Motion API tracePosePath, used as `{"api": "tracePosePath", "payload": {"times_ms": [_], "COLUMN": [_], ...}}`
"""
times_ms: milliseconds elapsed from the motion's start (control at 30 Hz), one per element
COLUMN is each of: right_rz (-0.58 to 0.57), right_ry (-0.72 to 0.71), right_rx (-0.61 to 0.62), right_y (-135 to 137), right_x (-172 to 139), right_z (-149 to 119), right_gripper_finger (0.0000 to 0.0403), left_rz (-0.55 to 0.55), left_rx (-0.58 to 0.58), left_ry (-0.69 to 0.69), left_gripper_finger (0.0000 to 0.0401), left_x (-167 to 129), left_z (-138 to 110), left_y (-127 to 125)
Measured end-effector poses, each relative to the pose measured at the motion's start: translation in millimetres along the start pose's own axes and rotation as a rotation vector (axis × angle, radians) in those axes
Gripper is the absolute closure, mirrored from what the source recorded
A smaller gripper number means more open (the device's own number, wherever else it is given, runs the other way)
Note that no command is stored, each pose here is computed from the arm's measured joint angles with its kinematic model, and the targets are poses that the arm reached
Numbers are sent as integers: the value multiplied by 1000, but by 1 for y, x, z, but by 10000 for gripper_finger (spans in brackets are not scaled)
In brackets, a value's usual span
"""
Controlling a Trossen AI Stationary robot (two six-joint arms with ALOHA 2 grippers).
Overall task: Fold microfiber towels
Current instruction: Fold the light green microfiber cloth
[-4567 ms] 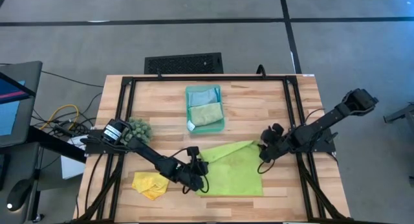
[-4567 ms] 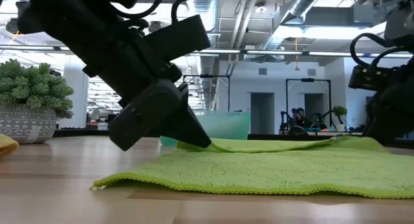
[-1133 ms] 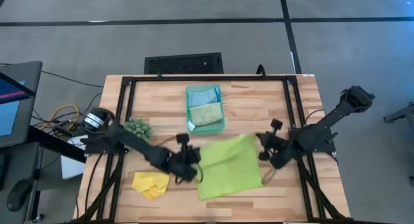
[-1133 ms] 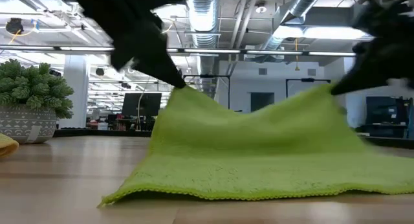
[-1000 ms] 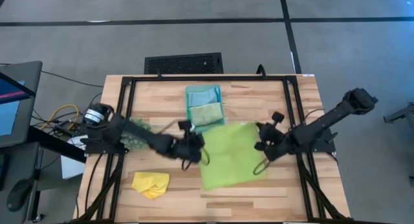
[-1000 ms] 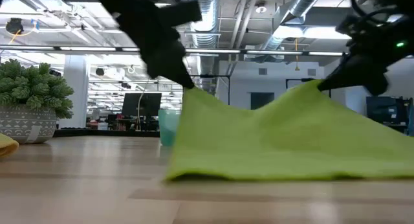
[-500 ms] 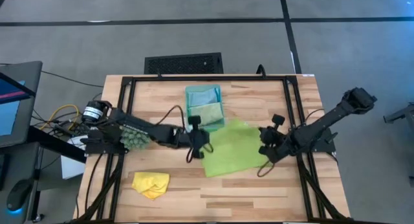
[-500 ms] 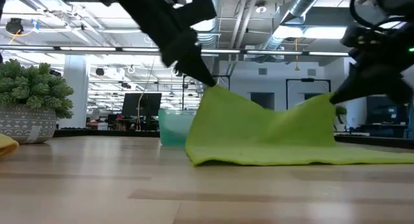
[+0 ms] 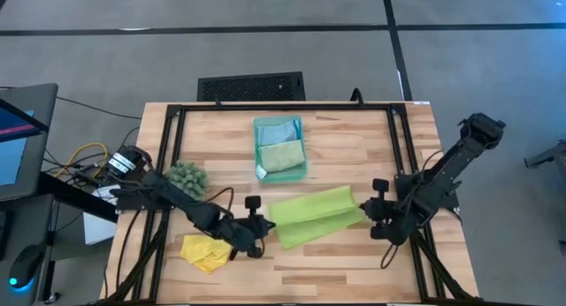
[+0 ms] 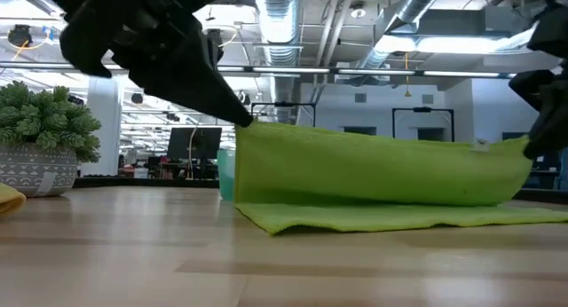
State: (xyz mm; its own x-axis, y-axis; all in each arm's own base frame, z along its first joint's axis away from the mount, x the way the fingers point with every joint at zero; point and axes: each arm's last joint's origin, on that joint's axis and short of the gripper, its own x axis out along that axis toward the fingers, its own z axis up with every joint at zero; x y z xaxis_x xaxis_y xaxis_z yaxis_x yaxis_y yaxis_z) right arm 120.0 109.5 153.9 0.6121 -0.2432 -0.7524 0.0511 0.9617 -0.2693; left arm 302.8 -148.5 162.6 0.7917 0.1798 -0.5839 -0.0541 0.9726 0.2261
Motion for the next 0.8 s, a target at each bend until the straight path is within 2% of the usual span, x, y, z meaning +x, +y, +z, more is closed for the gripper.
{"api": "tracePosePath", "payload": {"times_ms": [100, 167, 300, 400, 533, 633, 700, 800], "right_rz": [24, 1, -193, -340, -516, -611, -632, -601], "right_ry": [-17, -34, -129, -150, -107, -50, -15, 8], "right_rx": [-15, -46, -53, -46, -24, 18, 58, 96], "right_y": [4, 3, -7, -20, -43, -60, -68, -70], "right_x": [-2, -3, 0, 6, 19, 28, 32, 33], "right_z": [-1, -1, 4, 9, 18, 22, 23, 22], "right_gripper_finger": [394, 394, 394, 394, 394, 394, 394, 394], "left_rz": [-23, -36, -12, 70, 203, 232, 200, 171], "left_rx": [-42, -62, -84, -111, -101, -92, -108, -95], "left_ry": [-54, -83, -139, -154, -134, -121, -117, -103], "left_gripper_finger": [401, 401, 401, 401, 401, 401, 401, 401], "left_x": [0, 0, 2, 8, 20, 30, 37, 44], "left_z": [-3, -3, 3, 6, 8, 11, 14, 15], "left_y": [-2, -2, 2, 14, 39, 67, 91, 123]}}
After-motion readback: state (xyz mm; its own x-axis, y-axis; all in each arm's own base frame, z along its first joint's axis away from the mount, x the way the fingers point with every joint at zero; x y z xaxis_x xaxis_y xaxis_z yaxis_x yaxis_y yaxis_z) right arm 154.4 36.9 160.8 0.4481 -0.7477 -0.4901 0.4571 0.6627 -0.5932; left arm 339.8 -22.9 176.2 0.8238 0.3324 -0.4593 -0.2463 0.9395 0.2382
